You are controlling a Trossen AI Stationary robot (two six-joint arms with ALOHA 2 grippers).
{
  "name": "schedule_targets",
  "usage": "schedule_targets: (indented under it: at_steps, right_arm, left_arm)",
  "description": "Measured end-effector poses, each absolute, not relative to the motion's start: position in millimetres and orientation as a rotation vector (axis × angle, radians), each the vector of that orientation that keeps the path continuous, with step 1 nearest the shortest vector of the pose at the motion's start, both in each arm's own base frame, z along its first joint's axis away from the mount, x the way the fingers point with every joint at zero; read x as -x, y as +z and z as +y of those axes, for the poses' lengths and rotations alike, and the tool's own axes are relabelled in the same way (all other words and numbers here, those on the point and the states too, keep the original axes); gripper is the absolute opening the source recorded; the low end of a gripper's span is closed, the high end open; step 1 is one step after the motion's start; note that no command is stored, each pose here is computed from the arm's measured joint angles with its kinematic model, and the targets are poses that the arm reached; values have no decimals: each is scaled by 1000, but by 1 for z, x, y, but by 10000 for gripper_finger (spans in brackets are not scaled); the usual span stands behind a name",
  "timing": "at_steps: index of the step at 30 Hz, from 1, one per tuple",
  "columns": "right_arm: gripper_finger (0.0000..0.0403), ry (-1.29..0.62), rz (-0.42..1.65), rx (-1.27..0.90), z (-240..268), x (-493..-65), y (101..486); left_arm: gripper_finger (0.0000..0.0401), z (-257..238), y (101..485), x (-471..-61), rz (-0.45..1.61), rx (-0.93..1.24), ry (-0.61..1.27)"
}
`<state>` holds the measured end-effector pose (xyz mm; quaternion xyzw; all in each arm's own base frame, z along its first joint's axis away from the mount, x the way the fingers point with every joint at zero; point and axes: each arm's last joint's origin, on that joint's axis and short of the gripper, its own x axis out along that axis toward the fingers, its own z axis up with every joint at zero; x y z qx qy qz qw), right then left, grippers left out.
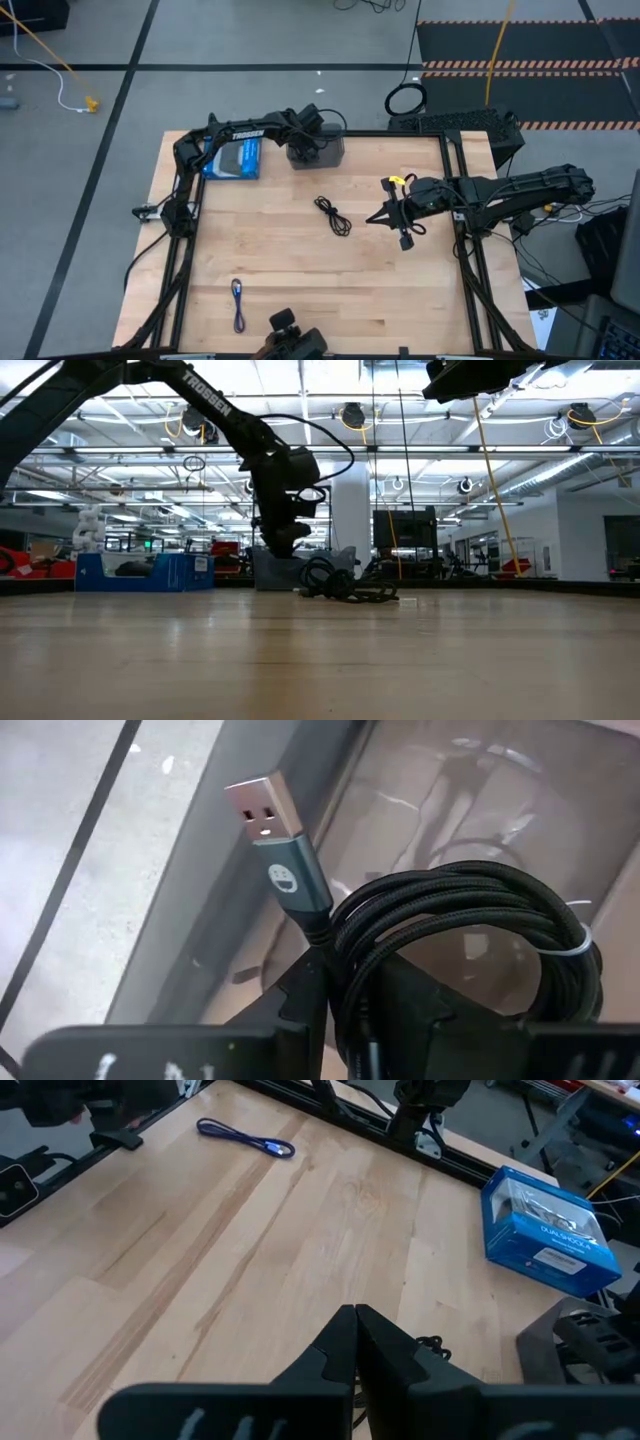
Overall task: Pick and place USB-C Cables
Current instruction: Put the bottom black charger cable into the black bin, then put the black charger cable into the black bin
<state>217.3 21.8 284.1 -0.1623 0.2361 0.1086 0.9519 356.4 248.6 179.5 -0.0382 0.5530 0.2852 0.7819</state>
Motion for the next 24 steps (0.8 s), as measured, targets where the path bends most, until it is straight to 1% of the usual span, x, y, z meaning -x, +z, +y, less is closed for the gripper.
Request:
schedule_targets:
  at_steps: [3, 14, 20, 22, 24]
  right_arm:
    - [0, 221, 480, 330, 22, -217, 284]
    - [0, 221, 482, 330, 22, -217, 284]
    - [0, 221, 481, 330, 22, -217, 284]
    - [0, 221, 481, 330, 22, -217, 284]
    - [0, 219, 482, 321, 22, -217, 284]
  left_arm:
    - [83, 249, 177, -355, 1207, 108, 590]
    - [116, 251, 176, -352, 1210, 135, 613]
    - [152, 251, 177, -353, 1213, 129, 609]
    - [163, 250, 185, -352, 1216, 128, 608]
    - [170, 248, 203, -352, 1189, 125, 622]
